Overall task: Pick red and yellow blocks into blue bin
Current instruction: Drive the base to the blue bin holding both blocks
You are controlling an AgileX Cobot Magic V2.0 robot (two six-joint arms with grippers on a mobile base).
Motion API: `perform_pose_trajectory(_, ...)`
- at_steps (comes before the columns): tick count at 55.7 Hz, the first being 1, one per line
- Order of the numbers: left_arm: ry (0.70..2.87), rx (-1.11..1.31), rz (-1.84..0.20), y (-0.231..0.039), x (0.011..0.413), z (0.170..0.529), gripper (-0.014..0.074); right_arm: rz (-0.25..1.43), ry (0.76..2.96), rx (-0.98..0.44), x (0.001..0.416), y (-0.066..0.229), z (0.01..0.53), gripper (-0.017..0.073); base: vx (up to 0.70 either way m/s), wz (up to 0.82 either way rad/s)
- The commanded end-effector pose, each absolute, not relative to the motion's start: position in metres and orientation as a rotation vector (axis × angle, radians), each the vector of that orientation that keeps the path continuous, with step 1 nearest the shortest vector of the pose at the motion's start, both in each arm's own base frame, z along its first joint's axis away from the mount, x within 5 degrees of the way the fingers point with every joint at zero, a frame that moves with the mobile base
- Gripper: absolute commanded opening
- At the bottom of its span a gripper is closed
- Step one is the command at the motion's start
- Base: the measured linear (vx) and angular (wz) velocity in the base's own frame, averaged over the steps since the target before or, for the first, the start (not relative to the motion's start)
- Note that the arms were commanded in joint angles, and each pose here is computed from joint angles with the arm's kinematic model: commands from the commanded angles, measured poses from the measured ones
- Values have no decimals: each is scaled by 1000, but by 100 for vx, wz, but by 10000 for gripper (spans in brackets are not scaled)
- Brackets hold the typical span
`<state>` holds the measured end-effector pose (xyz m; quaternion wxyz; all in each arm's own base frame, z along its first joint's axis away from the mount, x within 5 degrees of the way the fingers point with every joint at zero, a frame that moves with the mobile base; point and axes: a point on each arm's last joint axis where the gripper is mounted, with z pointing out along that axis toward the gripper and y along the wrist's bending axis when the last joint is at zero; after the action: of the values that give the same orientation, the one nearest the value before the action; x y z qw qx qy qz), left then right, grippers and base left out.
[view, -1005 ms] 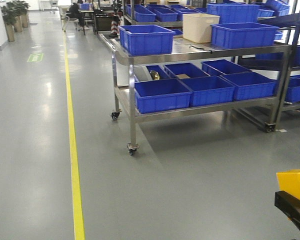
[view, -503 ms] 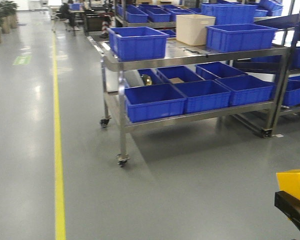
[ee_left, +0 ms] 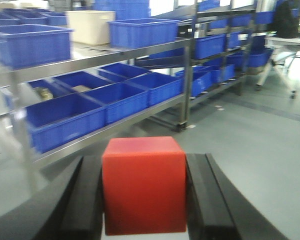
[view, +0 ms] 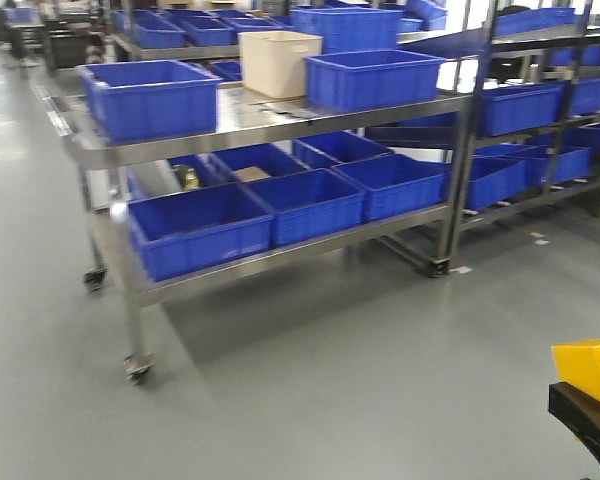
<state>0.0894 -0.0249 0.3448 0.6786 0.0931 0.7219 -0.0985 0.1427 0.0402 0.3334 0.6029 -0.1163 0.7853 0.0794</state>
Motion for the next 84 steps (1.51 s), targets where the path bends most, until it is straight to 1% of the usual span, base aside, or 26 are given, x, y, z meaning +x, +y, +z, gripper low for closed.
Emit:
perform_pose_trajectory(1,1533,173,-235,-24,90,360,2,188,1700,-255,143,40,352,-10,49,-49)
perform_pose_trajectory(46,1534,174,-235,-24,90,360,2,188,1701,-255,143,40,352,-10,53,-40)
perform_pose_trajectory(84,1534,174,-235,-24,90,360,2,188,1701,-255,143,40,352,-10,60,-43)
